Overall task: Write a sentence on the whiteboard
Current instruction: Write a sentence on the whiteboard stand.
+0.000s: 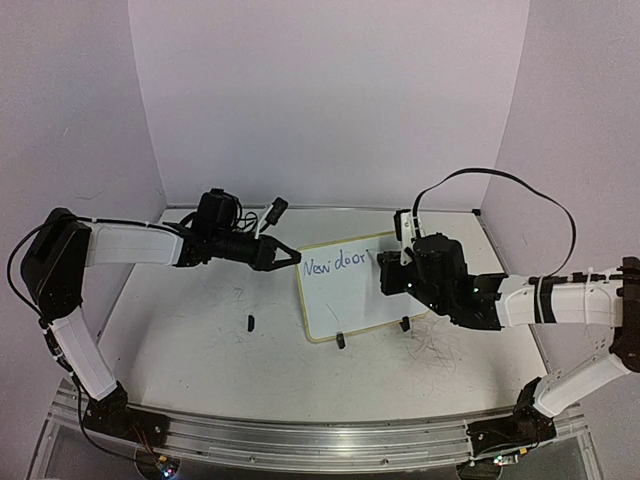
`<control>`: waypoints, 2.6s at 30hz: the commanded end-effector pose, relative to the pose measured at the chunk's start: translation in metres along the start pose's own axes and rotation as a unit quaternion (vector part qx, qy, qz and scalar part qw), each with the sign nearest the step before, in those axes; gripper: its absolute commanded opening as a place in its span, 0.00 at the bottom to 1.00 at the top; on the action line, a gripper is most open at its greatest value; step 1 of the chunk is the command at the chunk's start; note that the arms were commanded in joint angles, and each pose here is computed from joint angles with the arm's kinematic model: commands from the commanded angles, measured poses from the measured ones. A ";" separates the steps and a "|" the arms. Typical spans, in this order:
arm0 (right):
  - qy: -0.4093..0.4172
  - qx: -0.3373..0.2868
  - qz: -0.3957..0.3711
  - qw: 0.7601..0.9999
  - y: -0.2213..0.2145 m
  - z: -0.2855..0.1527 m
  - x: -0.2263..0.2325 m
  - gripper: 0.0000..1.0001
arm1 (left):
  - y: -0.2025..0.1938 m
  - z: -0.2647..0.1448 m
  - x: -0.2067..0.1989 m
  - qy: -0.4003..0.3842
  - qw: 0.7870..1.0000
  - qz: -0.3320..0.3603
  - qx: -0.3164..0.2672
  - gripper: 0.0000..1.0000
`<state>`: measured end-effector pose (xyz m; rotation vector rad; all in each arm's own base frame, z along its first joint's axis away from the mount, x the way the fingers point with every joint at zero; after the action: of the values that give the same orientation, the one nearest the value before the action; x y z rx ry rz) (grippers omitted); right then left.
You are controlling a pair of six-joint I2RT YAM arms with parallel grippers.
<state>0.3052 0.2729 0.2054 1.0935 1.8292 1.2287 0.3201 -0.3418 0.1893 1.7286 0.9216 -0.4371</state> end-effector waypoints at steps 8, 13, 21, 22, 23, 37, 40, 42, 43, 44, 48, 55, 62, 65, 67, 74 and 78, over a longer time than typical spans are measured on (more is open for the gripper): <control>0.010 -0.002 0.025 1.000 0.002 -0.001 0.002 0.00 | -0.004 -0.005 -0.001 0.020 1.000 0.002 0.008 0.00; 0.007 0.003 0.027 1.000 -0.002 -0.002 0.000 0.00 | -0.004 -0.005 -0.001 0.019 1.000 0.001 0.009 0.00; 0.001 0.008 0.032 0.999 -0.007 -0.005 -0.003 0.00 | -0.004 -0.005 -0.002 0.018 1.000 0.002 0.009 0.00; 0.000 0.009 0.033 0.999 -0.008 -0.006 -0.004 0.00 | -0.004 -0.005 -0.002 0.017 1.000 0.002 0.009 0.00; -0.001 0.009 0.034 0.999 -0.008 -0.006 -0.005 0.00 | -0.004 -0.005 -0.003 0.017 1.000 0.002 0.009 0.00; -0.016 0.017 0.045 0.999 -0.016 -0.009 -0.011 0.00 | -0.005 -0.004 -0.003 0.017 1.000 0.002 0.010 0.00; -0.007 0.024 0.047 0.999 -0.022 -0.010 -0.008 0.00 | -0.005 -0.004 -0.003 0.016 1.000 0.002 0.011 0.00; -0.003 0.027 0.048 0.998 -0.025 -0.010 -0.006 0.00 | -0.005 -0.004 -0.004 0.016 1.000 0.002 0.011 0.00; -0.002 0.028 0.048 0.998 -0.026 -0.011 -0.005 0.00 | -0.005 -0.004 -0.004 0.016 1.000 0.002 0.010 0.00; 0.000 0.030 0.049 0.998 -0.028 -0.011 -0.004 0.00 | -0.005 -0.004 -0.004 0.016 1.000 0.003 0.010 0.00; 0.009 0.030 0.047 0.998 -0.026 -0.009 0.004 0.00 | -0.005 -0.004 -0.003 0.016 1.000 0.002 0.011 0.00; 0.017 0.011 0.045 0.999 -0.010 0.000 0.012 0.00 | -0.006 -0.004 -0.004 0.017 1.000 0.003 0.011 0.00; 0.002 -0.014 0.055 0.998 -0.003 -0.019 -0.004 0.00 | -0.005 -0.004 -0.003 0.018 1.000 0.004 0.010 0.00; -0.004 -0.016 0.057 0.998 -0.003 -0.021 -0.010 0.00 | -0.005 -0.004 -0.004 0.017 1.000 0.004 0.010 0.00; -0.007 -0.018 0.056 0.998 -0.001 -0.021 -0.012 0.00 | -0.006 -0.003 -0.003 0.018 1.000 0.003 0.011 0.00; -0.023 -0.013 0.041 0.999 0.002 -0.010 -0.016 0.00 | -0.006 -0.003 -0.002 0.017 1.000 0.002 0.013 0.00; -0.033 -0.017 0.039 0.999 0.006 -0.012 -0.020 0.00 | -0.007 -0.002 -0.002 0.018 1.000 0.002 0.013 0.00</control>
<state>0.2958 0.2534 0.1948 1.1916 1.7982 1.2362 0.3186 -0.3426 0.1901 1.7317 0.9239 -0.4325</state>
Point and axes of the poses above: each gripper's point midway between its finger pads, its own z axis out along the fingers, its own x axis along the line the jaws close on, y = z × x, the point moved 2 cm from there along -z, back along the fingers, and after that the axes turned 14 degrees about -z, right-handed, at the moved point
